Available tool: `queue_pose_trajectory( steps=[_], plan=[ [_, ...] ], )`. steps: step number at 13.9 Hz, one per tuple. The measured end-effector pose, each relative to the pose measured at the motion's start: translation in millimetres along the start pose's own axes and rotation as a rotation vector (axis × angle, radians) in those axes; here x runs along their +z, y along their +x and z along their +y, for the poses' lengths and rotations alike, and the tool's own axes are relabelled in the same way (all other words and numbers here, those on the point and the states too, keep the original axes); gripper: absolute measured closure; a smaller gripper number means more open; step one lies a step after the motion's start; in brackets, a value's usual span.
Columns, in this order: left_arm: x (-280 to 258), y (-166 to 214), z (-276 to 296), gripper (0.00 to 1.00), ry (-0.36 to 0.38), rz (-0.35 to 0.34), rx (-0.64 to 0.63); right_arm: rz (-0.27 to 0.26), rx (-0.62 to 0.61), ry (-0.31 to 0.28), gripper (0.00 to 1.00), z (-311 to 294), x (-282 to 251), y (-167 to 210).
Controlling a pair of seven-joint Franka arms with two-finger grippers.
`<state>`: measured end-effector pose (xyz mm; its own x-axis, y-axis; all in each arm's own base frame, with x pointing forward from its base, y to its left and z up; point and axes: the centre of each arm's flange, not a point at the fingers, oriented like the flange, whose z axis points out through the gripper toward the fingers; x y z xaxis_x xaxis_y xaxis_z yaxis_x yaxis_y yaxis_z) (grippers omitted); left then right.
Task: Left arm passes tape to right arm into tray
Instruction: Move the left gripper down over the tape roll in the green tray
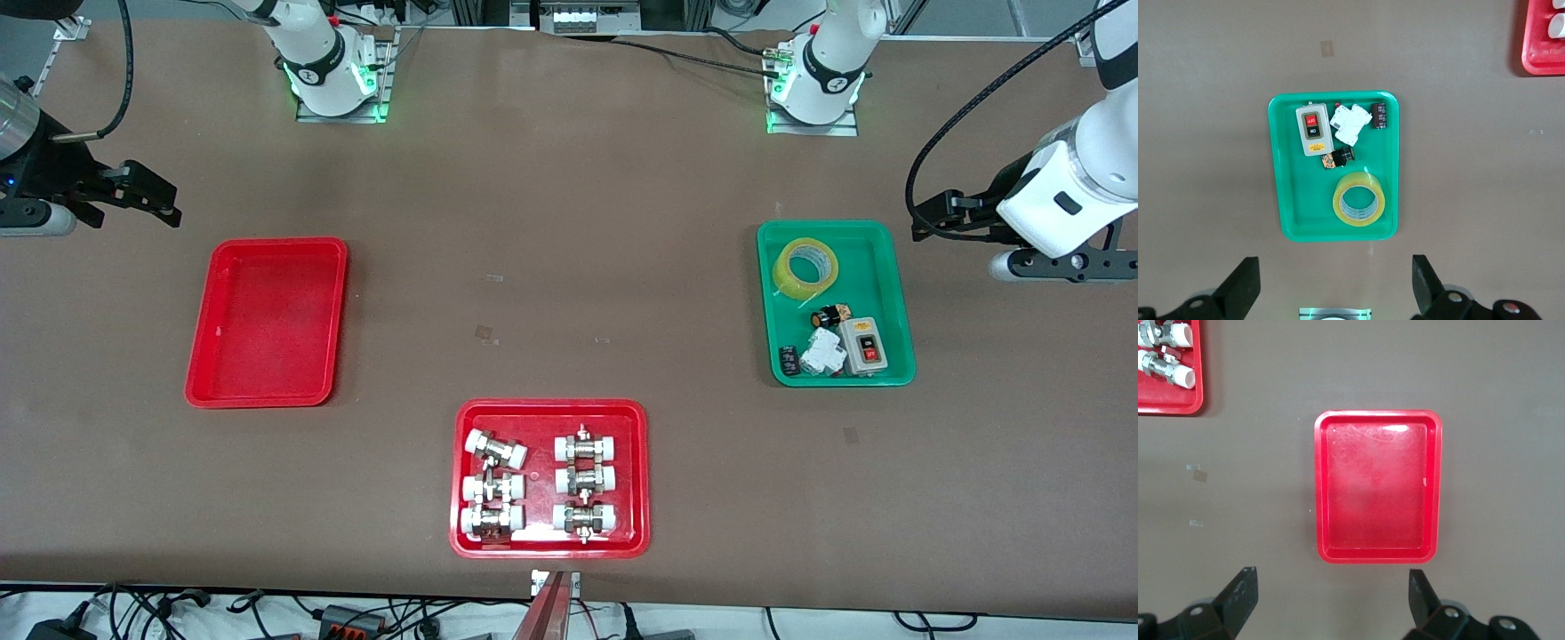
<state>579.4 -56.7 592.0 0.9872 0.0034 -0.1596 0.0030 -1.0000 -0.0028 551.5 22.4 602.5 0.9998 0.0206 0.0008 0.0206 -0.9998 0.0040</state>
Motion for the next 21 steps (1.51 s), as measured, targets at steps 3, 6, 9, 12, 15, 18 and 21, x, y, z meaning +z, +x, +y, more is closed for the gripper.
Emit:
queue_pose_trajectory(
  steps=[3, 6, 9, 12, 15, 18, 21],
  plan=[
    [0.0, 0.0, 0.0, 0.0, 0.0, 0.0, 0.0, -0.038, 0.001, 0.0, 0.0, 0.4, 3.2, -4.1],
    [-0.1, 0.1, 0.0, 0.0, 0.0, 0.001, 0.0, -0.042, 0.002, 0.0, 0.0, 0.7, 3.6, -4.6],
    [-0.5, 0.6, 0.1, 0.0, -0.001, 0.006, 0.0, -0.041, 0.002, 0.0, 0.0, 0.7, 3.4, -4.4],
    [1.7, 5.6, 0.7, 0.0, -0.004, 0.028, 0.001, -0.036, 0.001, 0.0, 0.0, 0.0, 0.8, -4.5],
    [40.3, 18.3, -0.2, 0.0, -0.003, -0.04, 0.0, -0.036, -0.001, 0.0, 0.0, -1.2, 0.5, -4.7],
    [111.0, 37.8, -2.0, 0.0, -0.008, -0.058, 0.002, -0.037, -0.002, 0.0, 0.0, -1.5, 0.6, -4.8],
    [197.8, 37.4, -12.4, 0.0, -0.011, -0.093, -0.01, -0.038, -0.002, 0.0, 0.0, -1.7, 0.7, -4.9]
  ],
)
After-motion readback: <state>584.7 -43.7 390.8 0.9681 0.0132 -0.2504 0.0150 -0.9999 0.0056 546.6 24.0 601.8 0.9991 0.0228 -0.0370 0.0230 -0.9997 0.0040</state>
